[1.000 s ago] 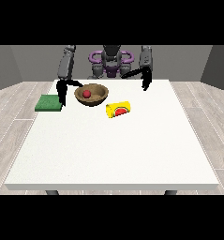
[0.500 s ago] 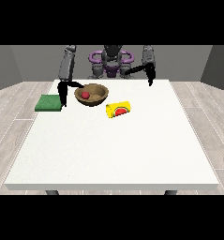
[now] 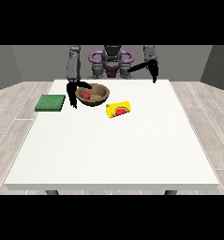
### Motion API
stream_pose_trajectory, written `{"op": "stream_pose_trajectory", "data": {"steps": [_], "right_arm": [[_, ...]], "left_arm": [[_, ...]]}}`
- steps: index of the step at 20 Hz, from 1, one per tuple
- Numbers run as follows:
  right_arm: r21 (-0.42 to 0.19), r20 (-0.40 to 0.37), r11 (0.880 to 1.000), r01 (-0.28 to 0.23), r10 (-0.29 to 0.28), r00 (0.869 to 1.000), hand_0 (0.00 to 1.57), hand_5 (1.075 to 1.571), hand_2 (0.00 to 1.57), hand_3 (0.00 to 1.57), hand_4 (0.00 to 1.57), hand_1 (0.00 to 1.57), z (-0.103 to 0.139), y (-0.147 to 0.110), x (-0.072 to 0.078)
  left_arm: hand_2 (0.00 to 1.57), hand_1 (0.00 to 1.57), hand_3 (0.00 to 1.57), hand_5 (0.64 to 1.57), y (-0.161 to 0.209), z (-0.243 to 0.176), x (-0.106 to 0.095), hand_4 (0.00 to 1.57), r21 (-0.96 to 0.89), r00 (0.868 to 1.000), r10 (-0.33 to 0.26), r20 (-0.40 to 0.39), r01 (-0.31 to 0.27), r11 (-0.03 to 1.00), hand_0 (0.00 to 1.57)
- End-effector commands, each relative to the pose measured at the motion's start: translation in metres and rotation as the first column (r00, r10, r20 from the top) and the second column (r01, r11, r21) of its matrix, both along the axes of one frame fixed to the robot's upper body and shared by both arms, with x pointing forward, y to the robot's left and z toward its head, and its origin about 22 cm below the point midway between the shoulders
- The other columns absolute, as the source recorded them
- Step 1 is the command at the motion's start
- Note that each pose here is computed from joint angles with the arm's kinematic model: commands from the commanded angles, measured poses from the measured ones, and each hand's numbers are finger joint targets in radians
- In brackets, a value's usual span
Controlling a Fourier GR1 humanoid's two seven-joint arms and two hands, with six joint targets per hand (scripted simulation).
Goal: Pick the cup and pour the ball into the bowl, then pick the bowl and place it on the pad
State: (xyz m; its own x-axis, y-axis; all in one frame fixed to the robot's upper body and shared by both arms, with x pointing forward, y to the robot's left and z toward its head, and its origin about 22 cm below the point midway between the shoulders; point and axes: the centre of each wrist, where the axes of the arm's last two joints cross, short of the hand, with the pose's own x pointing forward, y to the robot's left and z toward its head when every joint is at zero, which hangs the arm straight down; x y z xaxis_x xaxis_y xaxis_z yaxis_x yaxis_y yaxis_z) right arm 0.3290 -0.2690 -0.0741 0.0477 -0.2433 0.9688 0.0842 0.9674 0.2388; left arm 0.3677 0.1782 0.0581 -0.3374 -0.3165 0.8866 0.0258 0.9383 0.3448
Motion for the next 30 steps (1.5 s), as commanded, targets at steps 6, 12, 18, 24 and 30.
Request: {"op": "stream_pose_trajectory", "data": {"steps": [6, 12, 18, 24, 30], "right_arm": [[-0.138, -0.189, 0.990, -0.009, -0.018, 0.982, 1.57, 1.570, 1.57, 0.82, 0.66, 1.57, -0.034, 0.016, -0.023], [-0.229, -0.255, 0.971, 0.066, -0.125, 0.959, 1.57, 1.551, 1.57, 1.57, 1.03, 1.57, -0.003, -0.003, 0.005], [-0.283, -0.270, 0.959, -0.005, -0.075, 0.960, 1.57, 1.552, 1.57, 1.57, 1.02, 1.57, 0.008, 0.015, 0.014], [-0.226, -0.393, 0.970, -0.095, -0.002, 0.919, 1.57, 1.553, 1.57, 1.57, 1.05, 1.57, 0.052, 0.003, 0.038], [-0.214, -0.335, 0.977, 0.017, -0.090, 0.938, 1.57, 1.559, 1.57, 1.57, 1.06, 1.57, 0.073, -0.068, 0.031]], "left_arm": [[0.00, 0.00, 0.00, 1.567, 0.021, 0.024, 0.009, 0.00, -0.009, 0.998, 0.023, 0.058, -0.023, 1.000, 0.00], [0.00, 0.00, 0.00, 1.569, 0.021, 0.026, 0.008, 0.00, -0.011, 0.999, -0.020, 0.027, 0.020, 1.000, 0.00], [0.00, 0.00, 0.00, 1.570, 0.063, -0.001, 0.003, 0.00, -0.050, 0.994, 0.106, -0.007, -0.106, 0.993, 0.00], [0.00, 0.00, 0.00, 1.570, 0.077, -0.042, -0.012, 0.00, -0.036, 0.974, 0.177, -0.139, -0.184, 0.982, 0.00], [0.00, 0.00, 0.00, 1.569, 0.081, -0.042, -0.020, 0.00, -0.026, 0.983, 0.148, -0.105, -0.151, 0.988, 0.00]]}}
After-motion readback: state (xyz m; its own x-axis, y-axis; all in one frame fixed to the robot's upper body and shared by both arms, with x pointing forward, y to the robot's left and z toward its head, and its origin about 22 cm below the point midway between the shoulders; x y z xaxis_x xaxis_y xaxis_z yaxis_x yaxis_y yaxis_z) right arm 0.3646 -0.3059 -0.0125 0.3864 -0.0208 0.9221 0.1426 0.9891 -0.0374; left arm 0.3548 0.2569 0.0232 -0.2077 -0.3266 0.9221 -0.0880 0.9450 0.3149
